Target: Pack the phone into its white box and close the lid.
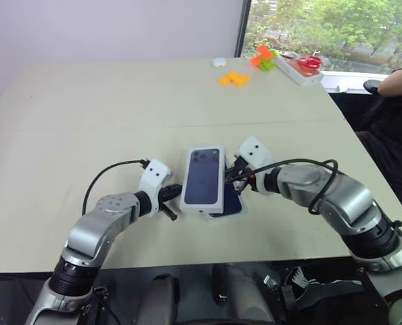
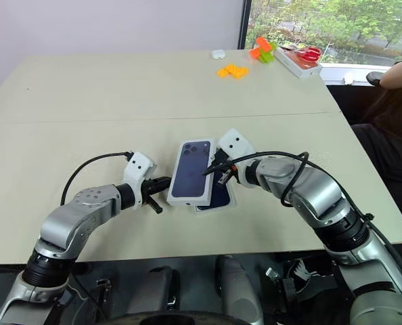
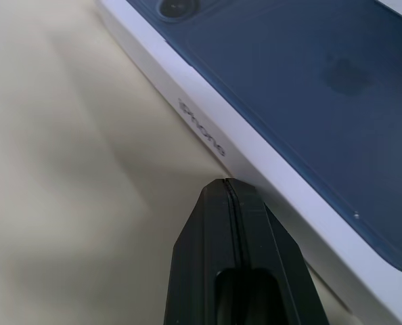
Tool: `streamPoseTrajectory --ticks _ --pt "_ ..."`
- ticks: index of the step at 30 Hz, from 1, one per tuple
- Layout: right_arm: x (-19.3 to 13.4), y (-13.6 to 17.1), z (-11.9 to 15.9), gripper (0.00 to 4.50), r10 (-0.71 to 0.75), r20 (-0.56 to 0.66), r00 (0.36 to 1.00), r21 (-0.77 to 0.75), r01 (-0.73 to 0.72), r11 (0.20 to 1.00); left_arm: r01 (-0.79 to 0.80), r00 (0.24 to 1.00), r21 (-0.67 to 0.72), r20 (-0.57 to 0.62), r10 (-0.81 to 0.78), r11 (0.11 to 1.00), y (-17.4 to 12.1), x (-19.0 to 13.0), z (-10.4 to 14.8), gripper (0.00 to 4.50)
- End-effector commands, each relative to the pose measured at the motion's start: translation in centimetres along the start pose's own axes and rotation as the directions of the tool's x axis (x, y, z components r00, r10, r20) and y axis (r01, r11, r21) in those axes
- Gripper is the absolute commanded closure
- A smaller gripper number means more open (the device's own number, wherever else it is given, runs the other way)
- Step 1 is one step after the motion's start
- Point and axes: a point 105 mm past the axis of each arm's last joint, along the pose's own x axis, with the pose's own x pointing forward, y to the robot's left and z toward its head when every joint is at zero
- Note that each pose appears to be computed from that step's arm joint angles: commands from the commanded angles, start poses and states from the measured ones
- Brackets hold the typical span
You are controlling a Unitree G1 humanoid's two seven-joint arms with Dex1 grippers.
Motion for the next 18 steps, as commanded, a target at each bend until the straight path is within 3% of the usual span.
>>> streamPoseTrajectory --ticks 1,18 --pt "-0.4 0.1 1.1 4.47 0.002 0.041 0.999 -0.017 -0.001 1.000 0.064 0.997 0.039 0.047 -0.066 0.997 -1.3 -0.2 1.6 4.50" --pt "-1.8 0.1 0.6 4.47 0.009 0.019 1.000 -0.023 -0.008 1.000 0.217 0.969 0.091 0.104 -0.226 0.972 -4.6 -0.1 3.6 4.50"
